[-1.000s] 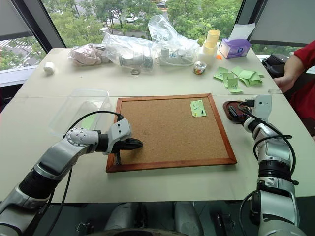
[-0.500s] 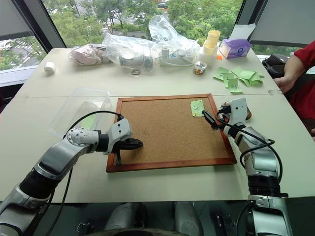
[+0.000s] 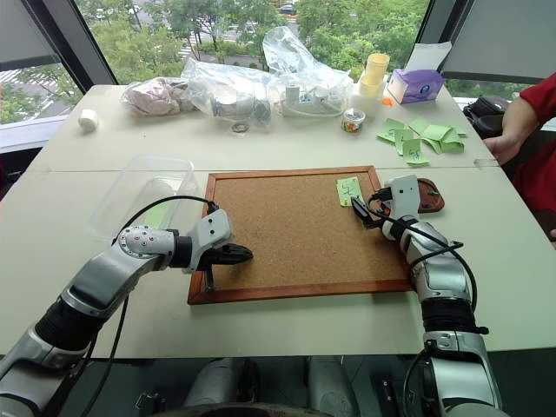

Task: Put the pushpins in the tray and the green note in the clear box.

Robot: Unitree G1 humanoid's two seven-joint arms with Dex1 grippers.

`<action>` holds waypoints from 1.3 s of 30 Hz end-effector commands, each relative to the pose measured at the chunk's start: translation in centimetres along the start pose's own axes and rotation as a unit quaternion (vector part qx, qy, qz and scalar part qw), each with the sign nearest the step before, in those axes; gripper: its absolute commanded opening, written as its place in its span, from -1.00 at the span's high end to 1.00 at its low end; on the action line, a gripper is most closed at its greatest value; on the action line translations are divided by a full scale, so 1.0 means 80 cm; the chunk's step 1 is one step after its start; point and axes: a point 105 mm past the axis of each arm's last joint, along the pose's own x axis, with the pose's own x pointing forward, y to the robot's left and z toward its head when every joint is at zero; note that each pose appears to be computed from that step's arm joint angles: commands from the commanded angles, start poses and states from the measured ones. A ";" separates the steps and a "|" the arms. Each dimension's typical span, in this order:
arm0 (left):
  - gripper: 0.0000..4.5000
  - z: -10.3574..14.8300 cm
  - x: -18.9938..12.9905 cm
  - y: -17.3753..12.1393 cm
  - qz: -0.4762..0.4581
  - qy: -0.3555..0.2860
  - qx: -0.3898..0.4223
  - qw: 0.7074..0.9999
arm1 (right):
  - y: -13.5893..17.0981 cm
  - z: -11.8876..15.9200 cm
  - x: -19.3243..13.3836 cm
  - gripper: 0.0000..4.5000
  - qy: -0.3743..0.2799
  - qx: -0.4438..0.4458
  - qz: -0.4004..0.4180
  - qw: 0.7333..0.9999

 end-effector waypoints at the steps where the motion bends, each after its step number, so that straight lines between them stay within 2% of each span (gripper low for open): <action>1: 1.00 -0.023 0.007 -0.006 -0.004 0.032 -0.025 0.999 | 0.006 0.015 0.004 -0.18 -0.022 -0.013 0.013 1.000; 6: 1.00 -0.024 0.007 -0.007 -0.004 0.032 -0.027 0.999 | 0.016 0.020 0.003 0.95 -0.034 -0.012 0.033 0.999; 12: 1.00 -0.024 0.007 -0.007 -0.005 0.034 -0.028 0.999 | 0.015 0.024 -0.003 0.95 -0.046 -0.011 0.031 0.998; 20: 1.00 -0.032 0.006 -0.010 -0.011 0.048 -0.029 0.998 | -0.005 0.066 -0.016 0.95 -0.123 0.004 -0.018 0.992; 28: 1.00 -0.037 0.006 -0.008 -0.007 0.058 -0.034 0.998 | -0.009 0.074 -0.023 0.95 -0.133 0.024 -0.023 0.991; 33: 1.00 -0.035 0.006 -0.007 -0.006 0.056 -0.031 0.998 | -0.068 0.067 -0.033 0.95 -0.116 0.034 -0.127 0.985; 39: 1.00 -0.035 0.007 -0.008 -0.007 0.055 -0.030 0.998 | -0.106 0.039 -0.037 0.95 -0.052 0.024 -0.183 0.981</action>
